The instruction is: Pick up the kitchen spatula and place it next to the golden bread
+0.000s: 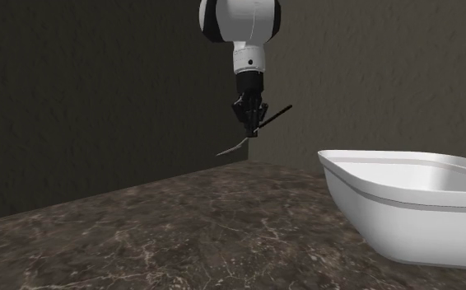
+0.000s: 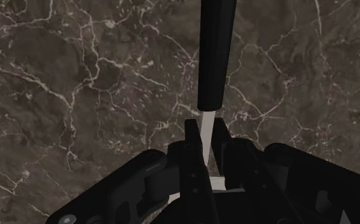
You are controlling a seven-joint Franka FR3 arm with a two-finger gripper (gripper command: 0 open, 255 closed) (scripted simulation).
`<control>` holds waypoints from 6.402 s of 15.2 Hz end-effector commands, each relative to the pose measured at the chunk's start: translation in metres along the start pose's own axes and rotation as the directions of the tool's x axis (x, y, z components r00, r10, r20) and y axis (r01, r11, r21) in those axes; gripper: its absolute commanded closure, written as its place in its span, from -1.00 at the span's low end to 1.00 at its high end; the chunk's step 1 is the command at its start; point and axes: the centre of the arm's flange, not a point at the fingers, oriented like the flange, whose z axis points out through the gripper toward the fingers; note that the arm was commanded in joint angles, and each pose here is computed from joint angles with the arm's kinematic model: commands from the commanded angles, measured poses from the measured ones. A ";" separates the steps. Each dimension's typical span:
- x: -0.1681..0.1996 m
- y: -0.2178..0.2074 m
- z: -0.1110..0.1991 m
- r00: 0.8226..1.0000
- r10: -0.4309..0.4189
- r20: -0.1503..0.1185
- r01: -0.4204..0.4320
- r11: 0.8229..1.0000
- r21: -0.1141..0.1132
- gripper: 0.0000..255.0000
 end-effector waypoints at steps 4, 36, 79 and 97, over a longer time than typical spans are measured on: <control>-0.063 0.005 0.005 1.000 -0.002 0.000 0.002 1.000 0.000 1.00; -0.484 0.041 0.032 1.000 -0.002 0.000 0.002 1.000 0.000 1.00; -0.786 0.067 0.158 1.000 -0.002 0.000 0.002 1.000 0.000 1.00; -0.782 0.067 0.210 1.000 -0.002 0.000 0.002 1.000 0.000 1.00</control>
